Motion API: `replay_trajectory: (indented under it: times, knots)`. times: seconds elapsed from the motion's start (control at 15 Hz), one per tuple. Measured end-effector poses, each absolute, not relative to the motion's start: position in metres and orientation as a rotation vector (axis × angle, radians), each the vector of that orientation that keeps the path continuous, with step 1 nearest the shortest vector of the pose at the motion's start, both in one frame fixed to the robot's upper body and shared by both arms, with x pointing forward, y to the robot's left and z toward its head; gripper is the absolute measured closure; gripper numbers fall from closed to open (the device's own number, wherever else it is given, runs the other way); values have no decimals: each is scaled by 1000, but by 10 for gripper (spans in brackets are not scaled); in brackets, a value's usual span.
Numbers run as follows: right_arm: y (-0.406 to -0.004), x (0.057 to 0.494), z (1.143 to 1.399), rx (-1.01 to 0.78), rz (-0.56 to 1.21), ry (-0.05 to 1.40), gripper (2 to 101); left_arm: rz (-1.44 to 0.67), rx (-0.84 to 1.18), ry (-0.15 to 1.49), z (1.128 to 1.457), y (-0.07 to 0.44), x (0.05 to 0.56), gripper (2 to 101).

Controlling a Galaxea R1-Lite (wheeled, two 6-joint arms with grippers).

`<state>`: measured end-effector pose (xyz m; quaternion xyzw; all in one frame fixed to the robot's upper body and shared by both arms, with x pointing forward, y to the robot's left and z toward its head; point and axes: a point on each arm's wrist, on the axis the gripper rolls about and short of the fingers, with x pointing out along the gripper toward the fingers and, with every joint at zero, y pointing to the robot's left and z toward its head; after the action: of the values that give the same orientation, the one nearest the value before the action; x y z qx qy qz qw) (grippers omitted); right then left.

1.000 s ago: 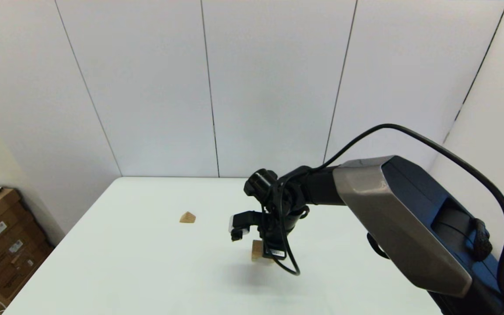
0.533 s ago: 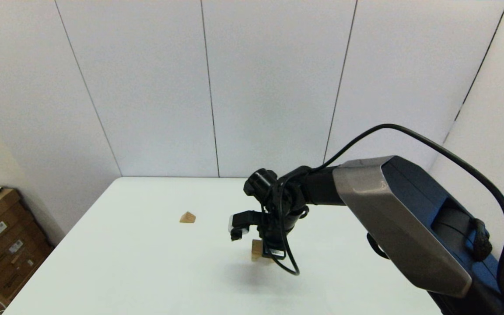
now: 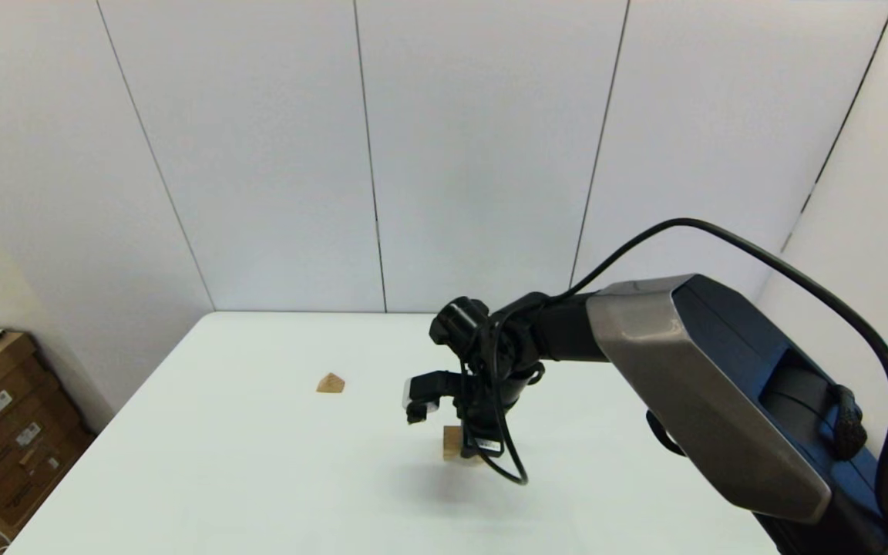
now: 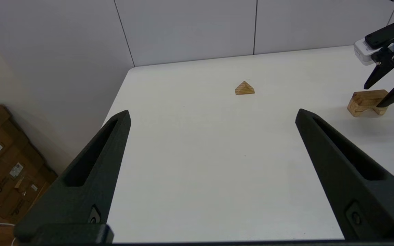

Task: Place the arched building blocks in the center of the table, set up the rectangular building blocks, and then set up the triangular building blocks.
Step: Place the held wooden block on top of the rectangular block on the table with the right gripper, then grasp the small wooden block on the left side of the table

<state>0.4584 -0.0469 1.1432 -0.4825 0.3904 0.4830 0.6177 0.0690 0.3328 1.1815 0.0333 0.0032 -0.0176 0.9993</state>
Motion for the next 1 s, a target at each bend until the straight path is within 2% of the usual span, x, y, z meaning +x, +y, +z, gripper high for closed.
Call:
replay_trajectory:
  times: [0.33, 0.53, 0.67, 0.8, 1.0]
  knots:
    - [-48, 460, 1145, -1105, 1104, 888, 274, -34, 67, 7, 1182, 333, 69, 54]
    - [-54, 461, 1165, -1080, 1077, 868, 202, -34, 67, 7, 1182, 333, 69, 54]
    - [-63, 456, 1196, -1045, 1042, 842, 167, -35, 67, 6, 1182, 333, 69, 54]
    - [-83, 444, 1238, -1010, 1001, 812, 138, -35, 67, 7, 1182, 333, 69, 54]
    - [-131, 402, 1298, -962, 941, 784, 108, -35, 67, 7, 1182, 333, 69, 54]
